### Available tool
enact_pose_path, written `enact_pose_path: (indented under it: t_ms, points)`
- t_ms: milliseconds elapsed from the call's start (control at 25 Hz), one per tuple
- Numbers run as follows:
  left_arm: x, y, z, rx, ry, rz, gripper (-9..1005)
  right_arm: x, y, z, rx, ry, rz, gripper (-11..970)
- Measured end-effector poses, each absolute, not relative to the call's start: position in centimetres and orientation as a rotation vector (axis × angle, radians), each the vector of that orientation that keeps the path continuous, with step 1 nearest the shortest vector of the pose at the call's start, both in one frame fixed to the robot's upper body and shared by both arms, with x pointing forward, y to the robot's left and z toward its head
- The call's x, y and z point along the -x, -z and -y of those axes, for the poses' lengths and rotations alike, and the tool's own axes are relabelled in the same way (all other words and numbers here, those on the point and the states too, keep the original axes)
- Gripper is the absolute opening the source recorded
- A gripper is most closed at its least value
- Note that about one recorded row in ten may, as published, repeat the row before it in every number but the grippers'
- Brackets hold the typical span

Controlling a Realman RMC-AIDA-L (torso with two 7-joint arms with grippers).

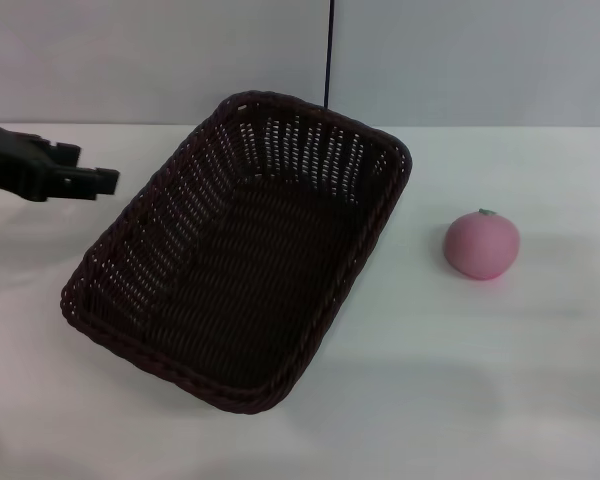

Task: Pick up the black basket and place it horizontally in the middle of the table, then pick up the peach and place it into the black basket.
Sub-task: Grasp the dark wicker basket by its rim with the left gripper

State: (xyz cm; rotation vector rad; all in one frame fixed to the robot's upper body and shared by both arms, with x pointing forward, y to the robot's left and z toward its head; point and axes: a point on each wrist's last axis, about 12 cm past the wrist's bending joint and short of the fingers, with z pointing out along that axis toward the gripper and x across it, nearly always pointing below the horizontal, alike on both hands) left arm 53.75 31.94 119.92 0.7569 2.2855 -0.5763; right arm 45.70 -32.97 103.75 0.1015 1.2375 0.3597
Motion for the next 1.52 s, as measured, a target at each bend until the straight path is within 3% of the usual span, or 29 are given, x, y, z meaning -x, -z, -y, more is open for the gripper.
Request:
enact_pose_path:
  t_ms: [440, 1520]
  points:
    - [-56.3, -119.2, -25.4, -0.933, 0.37, -2.426, 637, -45.4, -103.8, 32.9, -0.111, -0.377, -1.225, 599]
    - [-58.9, -115.9, -20.8, -1.094, 0.23, -2.603, 632, -45.7, -103.8, 32.9, -0.114, -0.386, -1.229, 589]
